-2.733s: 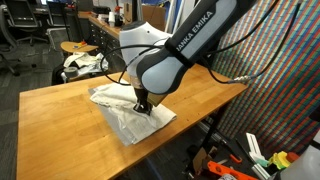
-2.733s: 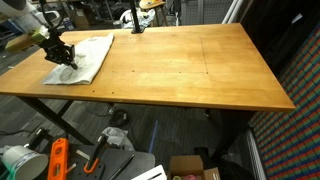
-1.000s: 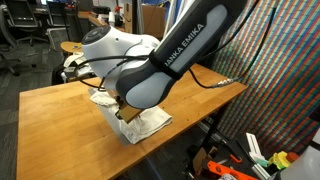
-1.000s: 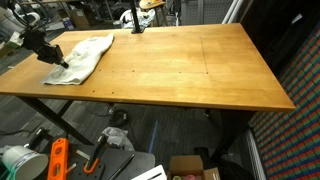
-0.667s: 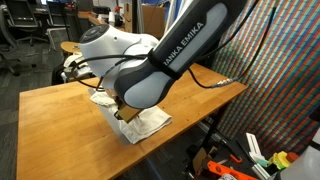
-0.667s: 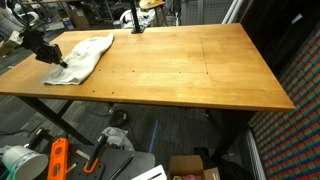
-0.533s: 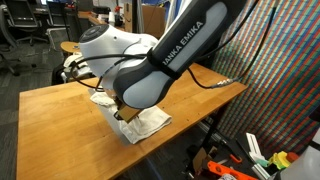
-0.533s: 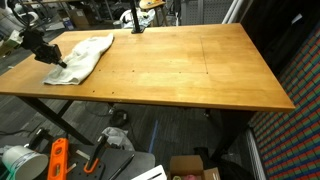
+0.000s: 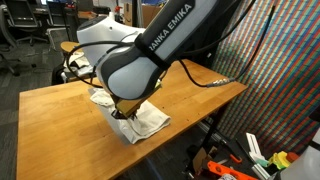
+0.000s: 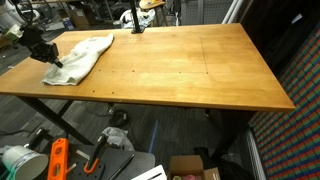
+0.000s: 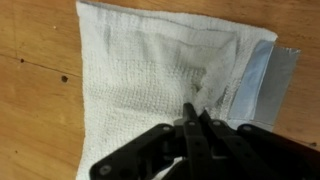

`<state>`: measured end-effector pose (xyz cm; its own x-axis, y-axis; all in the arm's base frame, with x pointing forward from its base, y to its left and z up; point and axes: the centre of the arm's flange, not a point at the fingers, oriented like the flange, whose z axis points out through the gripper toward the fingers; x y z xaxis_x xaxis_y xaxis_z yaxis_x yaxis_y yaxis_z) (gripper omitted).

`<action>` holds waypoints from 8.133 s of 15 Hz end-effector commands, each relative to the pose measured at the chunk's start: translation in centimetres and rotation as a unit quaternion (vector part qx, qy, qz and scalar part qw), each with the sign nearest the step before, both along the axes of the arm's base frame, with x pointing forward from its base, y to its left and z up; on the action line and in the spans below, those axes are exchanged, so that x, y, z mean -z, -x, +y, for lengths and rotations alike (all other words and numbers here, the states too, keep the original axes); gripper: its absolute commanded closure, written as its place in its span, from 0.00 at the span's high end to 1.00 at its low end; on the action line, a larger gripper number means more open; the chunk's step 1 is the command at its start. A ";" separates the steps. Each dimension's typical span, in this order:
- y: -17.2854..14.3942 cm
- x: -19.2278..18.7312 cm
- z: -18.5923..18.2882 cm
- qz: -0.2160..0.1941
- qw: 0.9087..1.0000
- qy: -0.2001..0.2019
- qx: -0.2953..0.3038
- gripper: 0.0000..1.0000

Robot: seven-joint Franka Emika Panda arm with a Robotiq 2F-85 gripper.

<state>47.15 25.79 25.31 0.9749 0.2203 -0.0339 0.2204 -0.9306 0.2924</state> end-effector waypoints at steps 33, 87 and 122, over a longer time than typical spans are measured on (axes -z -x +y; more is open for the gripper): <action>2.4 0.2 -9.3 0.115 0.979 -0.061 -0.159 0.28; -4.7 -13.7 17.1 -0.013 0.978 0.011 -0.210 1.00; -22.0 1.8 5.4 -0.043 0.997 -0.026 0.064 0.54</action>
<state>68.64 31.50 24.03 0.9923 0.1202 0.0285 0.1099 -0.9646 0.2399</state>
